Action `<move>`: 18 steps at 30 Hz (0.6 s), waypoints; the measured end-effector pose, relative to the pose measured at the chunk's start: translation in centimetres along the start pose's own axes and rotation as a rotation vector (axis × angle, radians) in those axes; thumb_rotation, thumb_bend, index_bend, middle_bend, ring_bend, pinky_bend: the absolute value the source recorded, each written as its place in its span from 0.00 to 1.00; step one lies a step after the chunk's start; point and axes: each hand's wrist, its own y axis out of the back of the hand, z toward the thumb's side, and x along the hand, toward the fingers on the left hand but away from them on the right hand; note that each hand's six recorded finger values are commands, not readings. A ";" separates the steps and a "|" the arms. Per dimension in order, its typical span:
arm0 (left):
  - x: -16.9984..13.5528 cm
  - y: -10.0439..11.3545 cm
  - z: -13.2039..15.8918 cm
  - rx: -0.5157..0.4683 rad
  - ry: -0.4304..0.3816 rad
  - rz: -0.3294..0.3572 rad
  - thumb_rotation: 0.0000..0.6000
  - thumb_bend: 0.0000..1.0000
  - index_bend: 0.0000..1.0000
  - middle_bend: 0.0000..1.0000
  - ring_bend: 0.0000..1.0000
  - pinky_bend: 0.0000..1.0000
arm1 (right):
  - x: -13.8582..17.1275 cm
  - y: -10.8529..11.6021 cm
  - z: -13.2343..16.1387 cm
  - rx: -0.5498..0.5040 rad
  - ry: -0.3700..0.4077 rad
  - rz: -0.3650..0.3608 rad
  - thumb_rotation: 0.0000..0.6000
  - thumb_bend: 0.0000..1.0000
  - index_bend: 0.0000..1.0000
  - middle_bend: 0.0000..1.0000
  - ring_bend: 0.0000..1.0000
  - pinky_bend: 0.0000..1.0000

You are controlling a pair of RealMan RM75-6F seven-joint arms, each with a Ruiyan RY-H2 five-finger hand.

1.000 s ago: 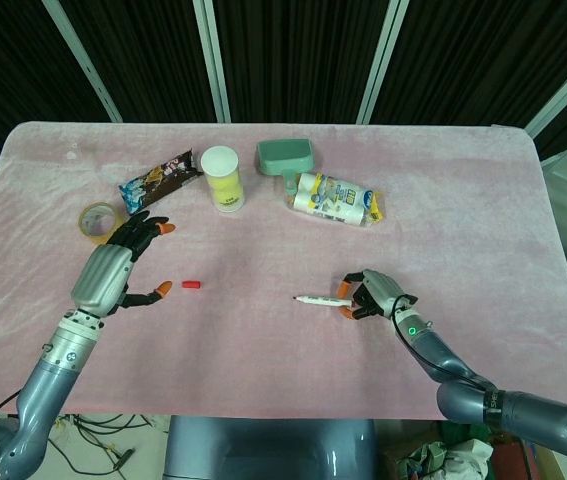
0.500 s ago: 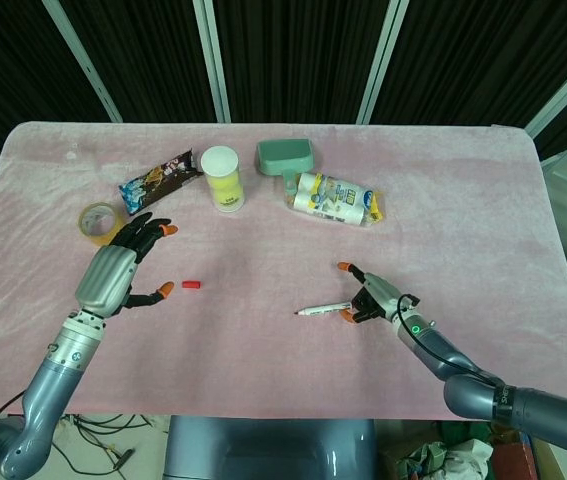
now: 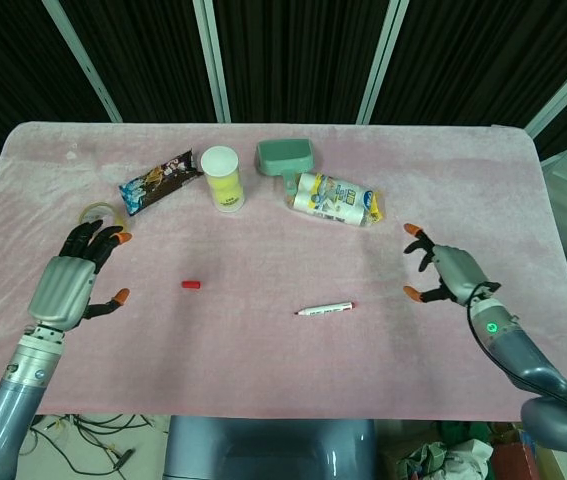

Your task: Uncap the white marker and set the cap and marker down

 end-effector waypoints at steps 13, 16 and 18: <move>-6.9 0.6 -5.7 0.087 0.142 -0.014 1.00 0.26 0.17 0.11 0.00 0.00 | 13.1 0.1 -7.6 0.202 -0.152 -0.328 1.00 0.19 0.04 0.14 0.27 0.20; -8.7 0.3 -7.0 0.082 0.162 -0.023 1.00 0.26 0.16 0.10 0.00 0.00 | 15.2 -1.5 -8.7 0.247 -0.187 -0.346 1.00 0.19 0.04 0.14 0.27 0.20; -9.5 0.1 -7.6 0.069 0.170 -0.030 1.00 0.26 0.16 0.10 0.00 0.00 | 16.2 -2.5 -9.1 0.267 -0.199 -0.355 1.00 0.19 0.04 0.14 0.27 0.20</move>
